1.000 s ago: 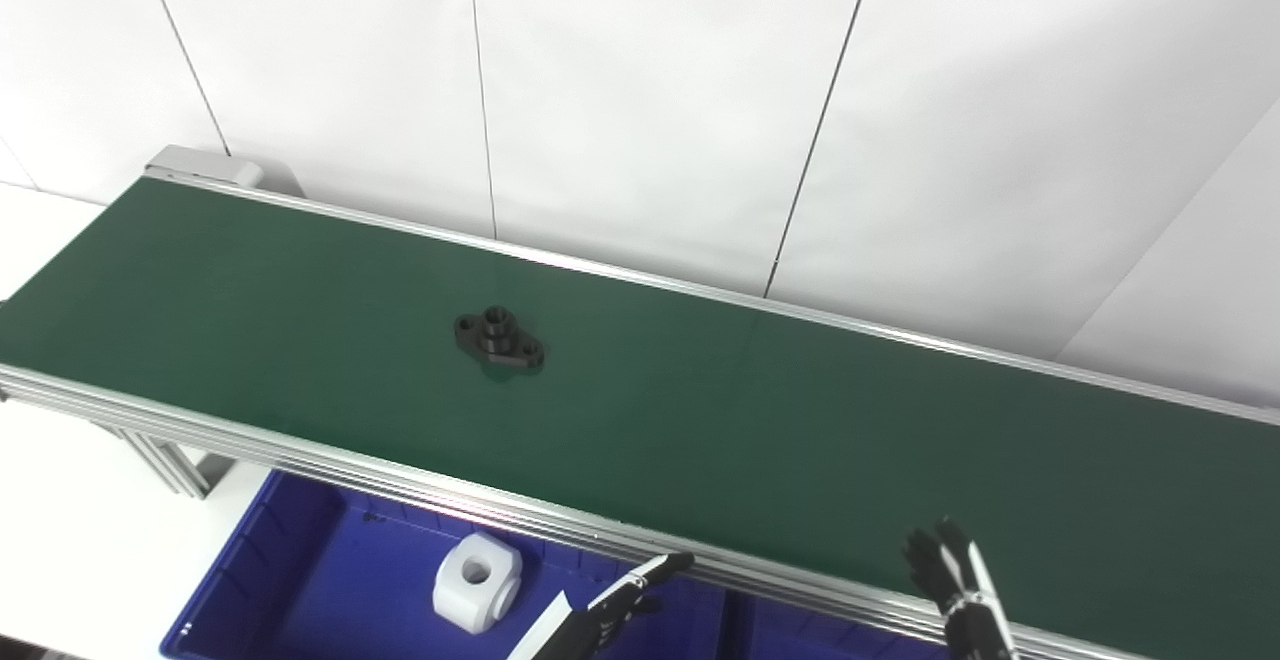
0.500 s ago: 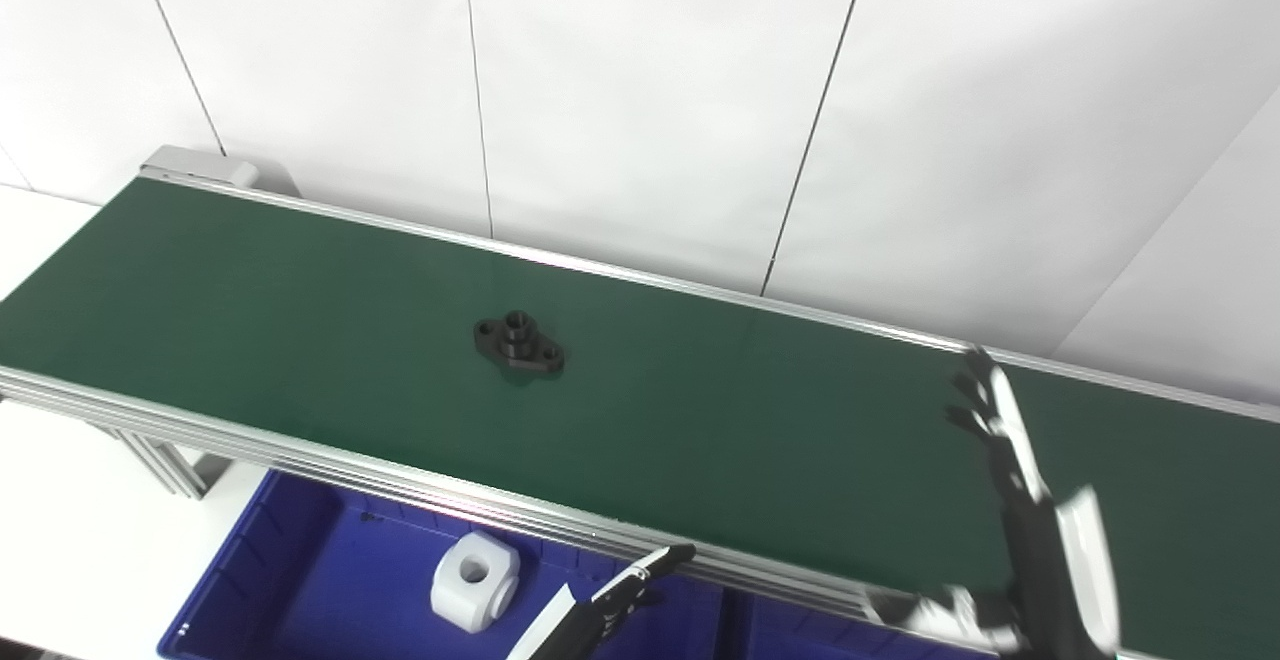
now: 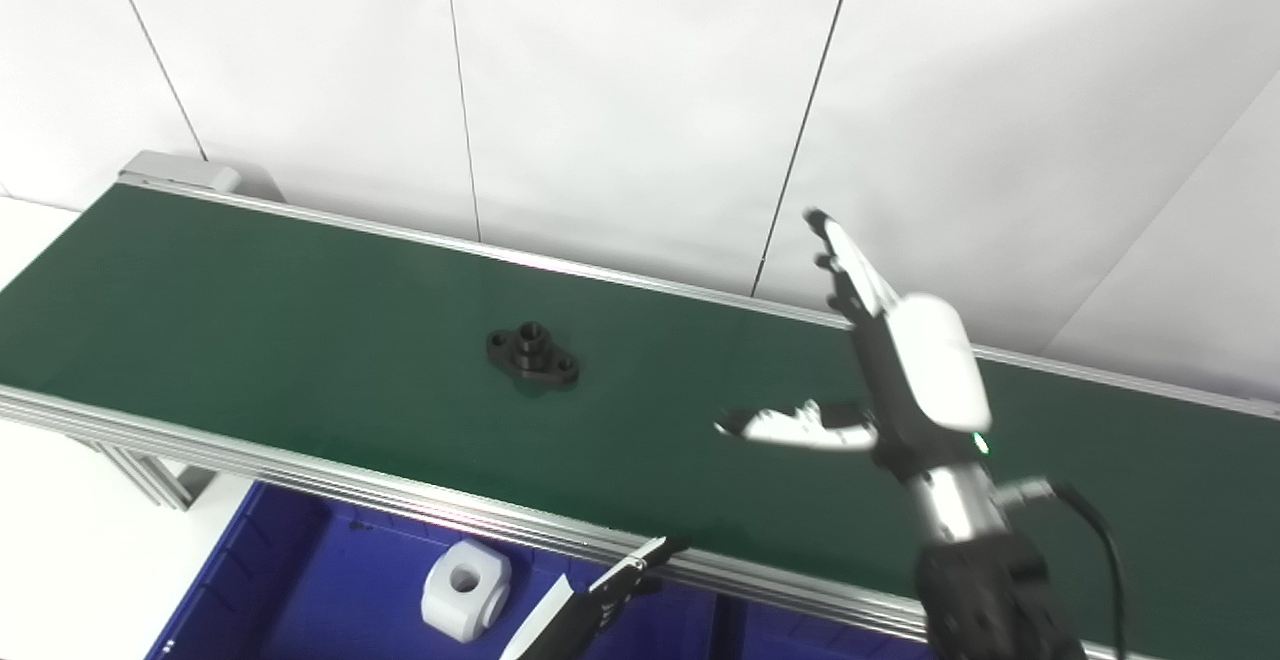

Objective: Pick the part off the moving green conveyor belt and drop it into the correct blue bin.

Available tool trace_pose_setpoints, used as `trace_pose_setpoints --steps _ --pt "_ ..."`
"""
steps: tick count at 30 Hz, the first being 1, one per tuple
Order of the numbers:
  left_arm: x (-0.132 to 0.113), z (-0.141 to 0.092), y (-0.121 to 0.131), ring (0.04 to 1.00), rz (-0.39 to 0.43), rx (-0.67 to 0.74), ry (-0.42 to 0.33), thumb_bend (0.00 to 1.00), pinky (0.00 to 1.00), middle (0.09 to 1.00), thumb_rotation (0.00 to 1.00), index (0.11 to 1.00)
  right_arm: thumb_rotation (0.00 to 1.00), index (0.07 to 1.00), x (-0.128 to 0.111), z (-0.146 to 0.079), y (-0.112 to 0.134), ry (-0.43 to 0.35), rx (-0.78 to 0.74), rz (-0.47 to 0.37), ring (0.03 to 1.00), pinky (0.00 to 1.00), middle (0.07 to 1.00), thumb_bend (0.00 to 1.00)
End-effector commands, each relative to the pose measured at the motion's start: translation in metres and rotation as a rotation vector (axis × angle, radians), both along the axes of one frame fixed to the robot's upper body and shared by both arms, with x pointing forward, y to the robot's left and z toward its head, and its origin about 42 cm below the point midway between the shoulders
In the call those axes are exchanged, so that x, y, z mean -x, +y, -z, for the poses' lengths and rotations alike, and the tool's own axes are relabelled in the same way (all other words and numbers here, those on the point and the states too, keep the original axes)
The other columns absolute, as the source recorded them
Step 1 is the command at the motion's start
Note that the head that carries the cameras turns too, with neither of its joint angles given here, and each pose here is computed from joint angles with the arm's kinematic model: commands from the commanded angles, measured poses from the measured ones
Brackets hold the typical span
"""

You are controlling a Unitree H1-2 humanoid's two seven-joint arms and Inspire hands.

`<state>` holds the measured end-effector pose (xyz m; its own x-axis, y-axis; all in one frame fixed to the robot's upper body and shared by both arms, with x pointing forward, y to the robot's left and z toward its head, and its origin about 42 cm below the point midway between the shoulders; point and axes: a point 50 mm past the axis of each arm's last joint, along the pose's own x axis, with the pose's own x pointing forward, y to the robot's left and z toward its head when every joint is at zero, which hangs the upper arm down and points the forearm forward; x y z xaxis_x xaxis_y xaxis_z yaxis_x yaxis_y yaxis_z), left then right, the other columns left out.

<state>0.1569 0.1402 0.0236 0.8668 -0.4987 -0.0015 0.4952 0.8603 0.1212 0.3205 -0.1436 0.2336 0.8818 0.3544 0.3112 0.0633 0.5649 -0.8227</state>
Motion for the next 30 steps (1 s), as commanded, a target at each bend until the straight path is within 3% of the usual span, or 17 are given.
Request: trace_pose_setpoints --steps 1,13,20,23,30 --pt "-0.005 -0.007 -0.007 0.975 0.009 0.031 -0.051 1.00 0.90 0.973 0.87 0.917 0.60 0.945 -0.013 -0.015 0.008 -0.037 0.030 0.019 0.844 0.69 0.908 0.99" --pt "-0.009 -0.004 -0.015 0.968 0.010 0.018 -0.052 1.00 0.90 0.969 0.87 0.917 0.57 0.897 -0.065 -0.016 0.042 0.028 0.125 0.007 0.826 0.68 0.895 1.00" --pt "-0.009 -0.006 -0.015 0.964 0.005 0.015 -0.064 1.00 0.90 0.968 0.87 0.922 0.59 0.879 -0.088 0.010 0.072 0.020 0.228 0.005 0.791 0.67 0.859 1.00" --pt "-0.009 -0.007 -0.015 0.964 0.005 0.015 -0.067 1.00 0.89 0.969 0.87 0.924 0.58 0.874 -0.092 0.018 0.080 0.039 0.247 0.009 0.773 0.61 0.850 1.00" --pt "-0.007 -0.008 -0.017 0.964 0.004 0.015 -0.071 1.00 0.90 0.970 0.87 0.927 0.56 0.872 -0.097 0.039 0.098 0.092 0.294 0.000 0.773 0.63 0.848 1.00"
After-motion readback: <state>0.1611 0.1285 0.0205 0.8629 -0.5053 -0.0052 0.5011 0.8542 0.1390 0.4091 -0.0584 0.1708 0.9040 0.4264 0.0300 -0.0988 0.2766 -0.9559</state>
